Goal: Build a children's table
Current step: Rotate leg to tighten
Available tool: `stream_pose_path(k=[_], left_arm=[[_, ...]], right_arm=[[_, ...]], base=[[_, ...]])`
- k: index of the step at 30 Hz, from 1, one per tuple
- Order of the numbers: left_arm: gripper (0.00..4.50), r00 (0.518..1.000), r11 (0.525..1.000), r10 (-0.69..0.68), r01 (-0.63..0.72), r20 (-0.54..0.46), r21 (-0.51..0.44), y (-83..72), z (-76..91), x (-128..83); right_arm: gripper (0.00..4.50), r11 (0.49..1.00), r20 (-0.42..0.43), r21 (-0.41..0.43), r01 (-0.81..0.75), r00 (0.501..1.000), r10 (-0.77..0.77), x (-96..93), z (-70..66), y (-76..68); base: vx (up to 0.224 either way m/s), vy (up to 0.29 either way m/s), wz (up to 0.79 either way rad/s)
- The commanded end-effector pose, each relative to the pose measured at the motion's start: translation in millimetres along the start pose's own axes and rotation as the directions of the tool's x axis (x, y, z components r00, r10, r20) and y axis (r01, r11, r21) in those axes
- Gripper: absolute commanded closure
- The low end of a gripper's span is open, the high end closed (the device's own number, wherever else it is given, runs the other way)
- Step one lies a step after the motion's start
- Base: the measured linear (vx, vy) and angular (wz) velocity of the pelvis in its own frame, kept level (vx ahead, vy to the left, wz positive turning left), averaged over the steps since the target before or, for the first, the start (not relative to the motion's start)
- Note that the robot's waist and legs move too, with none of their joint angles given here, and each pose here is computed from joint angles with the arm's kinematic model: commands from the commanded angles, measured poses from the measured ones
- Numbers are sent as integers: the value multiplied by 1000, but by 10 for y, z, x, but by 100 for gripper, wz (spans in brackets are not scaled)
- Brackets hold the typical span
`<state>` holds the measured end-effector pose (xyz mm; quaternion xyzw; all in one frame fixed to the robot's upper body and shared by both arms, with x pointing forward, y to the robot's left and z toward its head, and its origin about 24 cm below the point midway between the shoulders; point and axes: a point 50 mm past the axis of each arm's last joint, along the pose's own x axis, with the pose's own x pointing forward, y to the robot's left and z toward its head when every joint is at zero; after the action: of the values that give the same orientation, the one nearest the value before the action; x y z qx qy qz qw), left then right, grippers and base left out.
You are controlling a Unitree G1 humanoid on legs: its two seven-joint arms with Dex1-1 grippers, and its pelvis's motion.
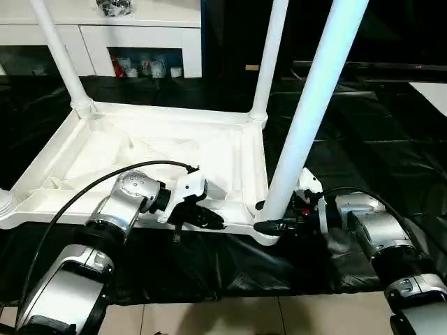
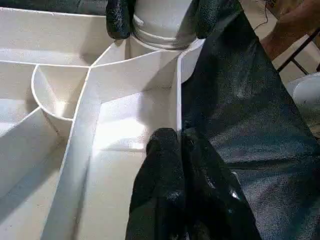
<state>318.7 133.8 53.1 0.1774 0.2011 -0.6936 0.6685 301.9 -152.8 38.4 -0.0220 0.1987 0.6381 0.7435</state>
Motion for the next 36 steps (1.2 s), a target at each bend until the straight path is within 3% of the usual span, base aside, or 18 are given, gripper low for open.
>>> stream_pose_path(k=[1, 3, 5, 8, 10, 17, 21, 23, 30, 32, 35, 36], left_arm=[[450, 999, 999, 30, -30, 27, 18, 43, 100, 116], [450, 998, 998, 54, -55, 33, 10, 57, 104, 128], [450, 992, 992, 123, -123, 40, 0, 90, 120, 176], [450, 981, 981, 193, -193, 18, 13, 102, 130, 285], [450, 970, 970, 243, -243, 18, 4, 108, 163, 396], [450, 934, 938, 344, -338, 97, -73, 119, 393, 773], [450, 935, 939, 342, -337, 95, -66, 92, 400, 849], [450, 937, 940, 341, -337, 83, -58, 87, 372, 828], [450, 939, 942, 335, -334, 74, -26, 112, 322, 680], [450, 946, 949, 316, -316, 73, -16, 115, 301, 624], [450, 971, 974, 225, -226, 75, 6, 97, 242, 449], [450, 971, 974, 225, -226, 75, 6, 97, 242, 449]], right_arm=[[196, 998, 14, 19, -65, 998, 65, 267, -55, 111], [196, 1000, 40, 20, -3, 999, 2, 272, -54, 85], [198, 977, 88, 66, 204, 974, -210, 305, -75, -27], [199, 893, 79, 134, 430, 893, -442, 338, -127, -152], [199, 799, 68, 203, 566, 806, -588, 367, -162, -220], [200, 706, 95, 326, 629, 721, -686, 622, -96, -207], [200, 707, 118, 314, 634, 713, -692, 704, -35, -199], [130, 707, 122, 295, 643, 708, -695, 671, -29, -211], [86, 733, 122, 217, 644, 727, -675, 475, -28, -260], [86, 759, 126, 191, 623, 751, -648, 406, -21, -266], [86, 895, 113, 61, 442, 888, -446, 256, -15, -173], [86, 895, 113, 61, 442, 888, -446, 256, -15, -173]], base=[[0, 0, 0], [0, 0, 0], [0, 0, 0], [0, 0, 0], [0, 0, 0], [0, 0, 0], [0, 0, 0], [0, 0, 0], [0, 0, 0], [0, 0, 0], [0, 0, 0], [0, 0, 0]])
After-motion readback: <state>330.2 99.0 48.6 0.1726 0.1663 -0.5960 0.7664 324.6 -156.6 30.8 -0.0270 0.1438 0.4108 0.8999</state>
